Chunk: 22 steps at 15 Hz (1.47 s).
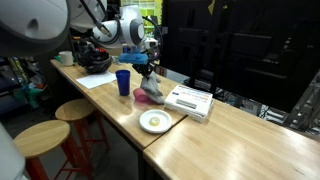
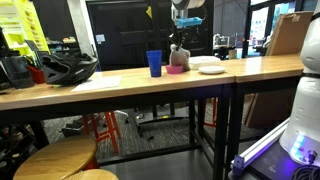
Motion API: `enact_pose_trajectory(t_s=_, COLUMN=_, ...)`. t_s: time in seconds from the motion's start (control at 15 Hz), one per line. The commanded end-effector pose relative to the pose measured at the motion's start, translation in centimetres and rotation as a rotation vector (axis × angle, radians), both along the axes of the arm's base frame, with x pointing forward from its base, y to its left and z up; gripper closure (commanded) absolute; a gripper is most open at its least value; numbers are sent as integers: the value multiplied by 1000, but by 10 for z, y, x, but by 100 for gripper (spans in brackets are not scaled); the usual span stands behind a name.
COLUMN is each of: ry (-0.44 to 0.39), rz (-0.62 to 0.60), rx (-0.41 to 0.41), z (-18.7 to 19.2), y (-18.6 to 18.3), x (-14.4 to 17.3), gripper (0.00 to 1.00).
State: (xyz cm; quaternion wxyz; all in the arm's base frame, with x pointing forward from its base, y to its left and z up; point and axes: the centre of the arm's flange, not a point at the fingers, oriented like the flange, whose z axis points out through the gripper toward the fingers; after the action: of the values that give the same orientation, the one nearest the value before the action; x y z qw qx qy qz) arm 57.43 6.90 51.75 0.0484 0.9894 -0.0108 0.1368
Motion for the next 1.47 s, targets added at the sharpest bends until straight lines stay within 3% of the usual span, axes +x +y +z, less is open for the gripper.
enact_pose_trajectory(t_s=0.0, ry=14, rz=-10, rx=8, z=20, y=-18, x=-12, gripper=98)
enact_pose_trajectory(t_s=0.87, ry=-68, rz=-121, rx=48, z=77, y=-118, x=-38, gripper=98)
enact_pose_trajectory(t_s=1.27, ry=-99, rz=-247, rx=69, z=94, y=-182, x=-66, gripper=98)
enact_pose_trajectory(t_s=1.4, ry=-96, rz=-295, rx=86, z=97, y=-211, x=-91, gripper=98)
